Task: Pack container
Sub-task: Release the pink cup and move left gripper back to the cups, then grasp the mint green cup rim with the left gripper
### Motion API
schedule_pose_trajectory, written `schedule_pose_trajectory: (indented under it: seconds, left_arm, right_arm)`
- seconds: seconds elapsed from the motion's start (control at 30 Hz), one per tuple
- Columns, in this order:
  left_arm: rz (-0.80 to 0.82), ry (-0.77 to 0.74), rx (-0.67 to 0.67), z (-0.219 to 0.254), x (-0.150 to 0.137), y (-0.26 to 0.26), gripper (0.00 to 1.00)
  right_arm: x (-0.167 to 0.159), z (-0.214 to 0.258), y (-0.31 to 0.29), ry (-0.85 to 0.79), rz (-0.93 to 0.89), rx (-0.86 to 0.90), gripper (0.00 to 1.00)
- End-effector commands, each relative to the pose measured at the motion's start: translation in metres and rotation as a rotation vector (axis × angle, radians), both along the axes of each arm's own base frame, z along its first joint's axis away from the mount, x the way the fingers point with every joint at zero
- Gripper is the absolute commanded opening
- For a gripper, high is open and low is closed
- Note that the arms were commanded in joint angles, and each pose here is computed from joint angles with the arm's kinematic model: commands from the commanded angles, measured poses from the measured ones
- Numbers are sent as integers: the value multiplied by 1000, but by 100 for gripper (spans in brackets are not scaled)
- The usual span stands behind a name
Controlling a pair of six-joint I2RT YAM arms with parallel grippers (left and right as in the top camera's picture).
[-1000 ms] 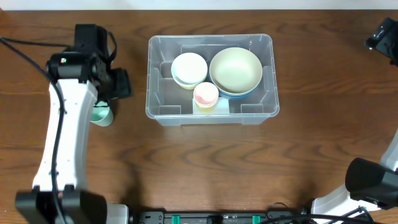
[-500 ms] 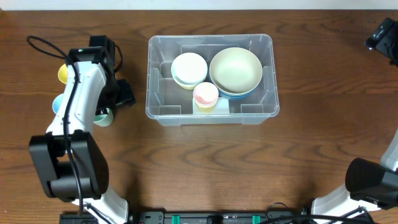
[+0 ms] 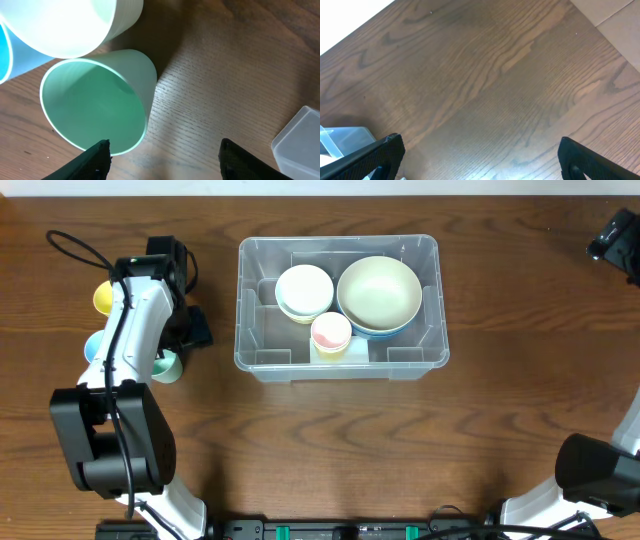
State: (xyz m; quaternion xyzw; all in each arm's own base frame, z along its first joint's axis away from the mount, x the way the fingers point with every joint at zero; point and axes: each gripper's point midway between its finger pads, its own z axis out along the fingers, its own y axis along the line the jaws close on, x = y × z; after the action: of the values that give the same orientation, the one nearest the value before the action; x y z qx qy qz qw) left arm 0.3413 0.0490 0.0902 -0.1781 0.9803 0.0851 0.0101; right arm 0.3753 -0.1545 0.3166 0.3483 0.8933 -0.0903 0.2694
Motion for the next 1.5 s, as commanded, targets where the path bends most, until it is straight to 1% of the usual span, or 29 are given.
schedule_pose_trajectory:
  seconds: [0.0,0.13,0.17,0.23,0.37,0.53,0.57,0.67,0.83,1.0,1.17,1.33,1.47]
  left_arm:
    - [-19,35,22,-12,-4,6,69]
    - [-48,37,24,-21,-5,7,68]
    - [-46,36,24,-23,-5,7,64]
    - [-44,36,24,-25,-6,7,58]
    - [-44,34,26,-28,-6,8,57]
    - [-42,21,26,-35,-5,8,50]
    - [-42,22,26,-37,-5,8,47]
    - [-42,28,25,-40,-8,8,26]
    - [-41,27,25,-40,-8,8,6]
    - [-20,35,23,-40,-11,8,6]
    - [-25,17,-31,-24,-10,-5,6]
    - [-61,-73,-26,22,-7,-16,6]
    - [-111,-217,-24,72,-10,-33,6]
  right_arm:
    - [-5,11,-1,-32,-18,-8,99]
    - [-5,11,-1,-32,-18,-8,99]
    - [-5,11,-1,-32,-18,-8,99]
    - [-5,11,-1,-32,-18,-8,99]
    - [-5,11,-1,-32,-18,-9,99]
    - [-5,11,-1,-32,-18,-8,99]
    - [-5,11,-1,-32,-18,-8,99]
    - [-5,11,-1,-32,-18,-8,99]
    - [-5,11,-1,-32,-18,-8,99]
    - [-4,11,-1,-31,-18,-8,99]
    - [-4,11,-1,-31,-18,-8,99]
    - [-4,11,-1,-31,-18,-8,99]
    - [-4,11,-1,-31,-18,-8,99]
